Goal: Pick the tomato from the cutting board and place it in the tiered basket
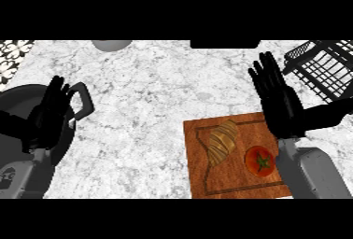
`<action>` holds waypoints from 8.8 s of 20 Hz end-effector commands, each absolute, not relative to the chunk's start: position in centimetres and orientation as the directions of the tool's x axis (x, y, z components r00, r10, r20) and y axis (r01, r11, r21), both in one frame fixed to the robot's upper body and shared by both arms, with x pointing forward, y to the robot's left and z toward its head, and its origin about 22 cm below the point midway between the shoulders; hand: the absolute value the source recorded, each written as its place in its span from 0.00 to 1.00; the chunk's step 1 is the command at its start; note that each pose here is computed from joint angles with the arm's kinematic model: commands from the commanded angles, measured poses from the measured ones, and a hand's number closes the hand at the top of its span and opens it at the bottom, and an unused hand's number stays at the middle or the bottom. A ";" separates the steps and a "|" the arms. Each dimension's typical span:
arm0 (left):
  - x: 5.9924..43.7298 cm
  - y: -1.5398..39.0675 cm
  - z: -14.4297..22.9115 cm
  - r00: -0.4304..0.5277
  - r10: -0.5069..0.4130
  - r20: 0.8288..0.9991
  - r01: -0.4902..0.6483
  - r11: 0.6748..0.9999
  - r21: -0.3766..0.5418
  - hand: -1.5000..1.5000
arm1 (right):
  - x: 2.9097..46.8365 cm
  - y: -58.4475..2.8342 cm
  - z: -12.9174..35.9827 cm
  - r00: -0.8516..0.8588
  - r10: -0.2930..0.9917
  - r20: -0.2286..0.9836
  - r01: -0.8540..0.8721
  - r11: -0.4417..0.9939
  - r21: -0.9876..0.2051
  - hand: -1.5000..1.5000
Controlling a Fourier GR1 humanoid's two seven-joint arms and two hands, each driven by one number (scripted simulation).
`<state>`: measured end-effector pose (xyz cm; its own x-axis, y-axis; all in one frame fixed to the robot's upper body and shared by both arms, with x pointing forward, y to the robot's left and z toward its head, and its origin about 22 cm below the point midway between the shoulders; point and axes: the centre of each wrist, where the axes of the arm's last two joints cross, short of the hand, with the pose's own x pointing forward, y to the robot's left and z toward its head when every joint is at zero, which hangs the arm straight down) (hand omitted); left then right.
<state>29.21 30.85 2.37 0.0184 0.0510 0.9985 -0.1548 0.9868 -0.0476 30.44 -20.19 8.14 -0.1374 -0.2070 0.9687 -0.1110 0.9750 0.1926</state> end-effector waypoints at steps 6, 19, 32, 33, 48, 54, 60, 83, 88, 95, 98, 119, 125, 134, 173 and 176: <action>28.3 26.3 0.8 -0.028 -0.122 0.992 0.135 0.983 0.125 0.50 | 29.2 -17.6 5.6 -0.247 0.086 0.965 0.217 0.976 -0.032 0.00; 26.5 25.2 -2.1 0.031 -0.125 0.992 0.164 0.979 0.118 0.50 | 24.4 -17.9 4.2 -0.221 0.483 0.847 0.372 0.845 -0.385 0.00; 25.8 24.6 -2.6 0.050 -0.109 0.993 0.150 0.984 0.101 0.50 | 20.8 -23.1 5.3 0.234 0.915 0.328 -0.095 0.357 -0.929 0.00; 26.3 25.0 -2.4 0.061 -0.100 0.993 0.154 0.984 0.090 0.50 | 20.9 -21.4 6.4 0.227 0.919 0.322 -0.105 0.352 -0.930 0.00; 26.0 24.1 -2.8 0.040 -0.107 0.994 0.181 0.979 0.098 0.50 | 17.8 -15.4 12.3 0.484 0.865 0.136 -0.089 0.203 -0.975 0.00; 26.4 23.0 -1.6 0.023 -0.094 0.995 0.195 0.977 0.088 0.50 | 18.4 -14.6 11.0 0.539 0.830 0.143 -0.144 0.258 -0.955 0.00; 26.4 23.6 -0.8 0.028 -0.093 0.995 0.202 0.976 0.086 0.50 | 18.3 -13.3 9.4 0.527 0.835 0.160 -0.127 0.263 -0.956 0.00; 26.4 22.3 -3.5 0.038 -0.094 0.995 0.182 0.980 0.086 0.50 | 21.5 -16.7 3.8 0.567 0.801 0.193 -0.154 0.334 -0.930 0.00; 27.5 23.7 -1.4 0.027 -0.083 0.996 0.204 0.976 0.076 0.50 | 23.7 -16.6 3.5 0.453 0.834 0.315 -0.003 0.354 -0.935 1.00; 28.2 22.4 -0.9 0.042 -0.092 0.995 0.199 0.977 0.082 0.50 | 21.7 -16.7 2.5 0.442 0.847 0.295 0.002 0.329 -0.944 1.00; 27.0 24.3 -1.3 0.020 -0.113 0.993 0.203 0.973 0.107 0.50 | 20.8 -15.7 4.1 0.428 0.855 0.293 0.039 0.306 -0.951 1.00; 26.1 22.4 -1.9 0.016 -0.097 0.995 0.174 0.980 0.093 0.50 | 16.2 -46.0 19.0 0.594 0.539 0.597 0.571 0.241 -0.785 1.00; 27.4 24.0 -1.3 0.023 -0.092 0.996 0.201 0.976 0.085 0.50 | 20.3 -46.5 24.8 0.561 0.516 0.647 0.594 0.294 -0.749 1.00; 27.1 23.5 -2.7 0.015 -0.097 0.995 0.229 0.969 0.091 0.50 | 28.3 -46.4 30.9 0.570 0.480 0.667 0.593 0.321 -0.738 1.00; 27.2 22.0 -0.9 0.008 -0.109 0.994 0.246 0.964 0.104 0.50 | 41.3 -44.9 24.6 0.395 -0.035 0.918 0.676 0.688 -0.264 0.00; 27.5 23.5 -2.1 -0.004 -0.097 0.995 0.226 0.970 0.096 0.50 | 40.9 -45.4 24.8 0.343 0.012 0.939 0.758 0.588 -0.284 0.00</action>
